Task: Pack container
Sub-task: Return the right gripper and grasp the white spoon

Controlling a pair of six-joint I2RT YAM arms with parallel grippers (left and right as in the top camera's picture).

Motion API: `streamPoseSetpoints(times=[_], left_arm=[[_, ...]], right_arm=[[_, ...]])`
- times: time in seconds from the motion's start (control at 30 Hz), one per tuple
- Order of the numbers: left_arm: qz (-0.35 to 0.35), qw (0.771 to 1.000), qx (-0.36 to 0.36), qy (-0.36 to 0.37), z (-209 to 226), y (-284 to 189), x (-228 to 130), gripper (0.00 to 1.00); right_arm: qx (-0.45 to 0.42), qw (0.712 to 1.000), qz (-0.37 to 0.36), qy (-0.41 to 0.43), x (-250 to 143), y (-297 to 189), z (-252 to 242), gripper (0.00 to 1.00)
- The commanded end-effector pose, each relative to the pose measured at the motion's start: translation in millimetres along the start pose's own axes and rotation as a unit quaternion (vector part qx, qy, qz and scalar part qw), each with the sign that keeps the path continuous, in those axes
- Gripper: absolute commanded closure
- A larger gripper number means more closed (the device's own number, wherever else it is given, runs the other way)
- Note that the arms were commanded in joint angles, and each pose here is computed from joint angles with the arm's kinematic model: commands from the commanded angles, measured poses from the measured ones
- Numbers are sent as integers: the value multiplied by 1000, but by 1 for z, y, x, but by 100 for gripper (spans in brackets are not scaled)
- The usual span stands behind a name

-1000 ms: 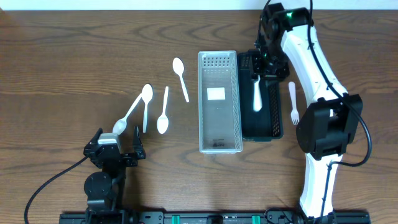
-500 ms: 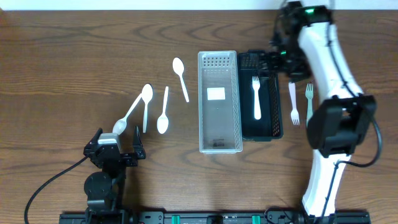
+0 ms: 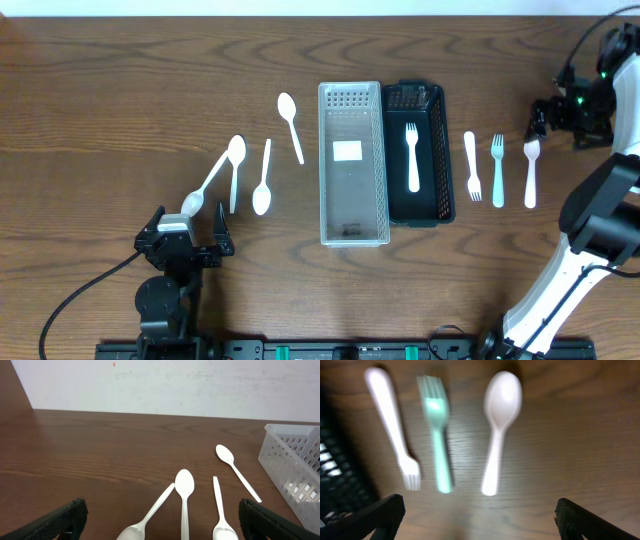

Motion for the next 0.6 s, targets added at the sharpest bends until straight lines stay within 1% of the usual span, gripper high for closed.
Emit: streamPoseSetpoints(times=[0.0, 0.1, 0.17, 0.57], left_arm=[[17, 1000, 4, 6, 0, 3, -12, 2], [17, 1000, 4, 6, 0, 3, -12, 2], [17, 1000, 4, 6, 0, 3, -12, 2], [17, 1000, 4, 6, 0, 3, -12, 2]], right_arm=[[-29, 999, 16, 14, -4, 16, -10, 1], [-72, 996, 26, 35, -5, 35, -17, 1], [-84, 995, 26, 41, -6, 47, -20, 1], [-75, 996, 31, 44, -13, 93, -18, 1]])
Point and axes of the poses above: each gripper's point midway between its finger pads, its own y axis out along the fingers, its own z axis along the line the jaws close on, x = y × z, the point moved 10 cm from there along -y, back along the fingers, and after that the axes turned 5 degrees about y, right-handed, at the moved point
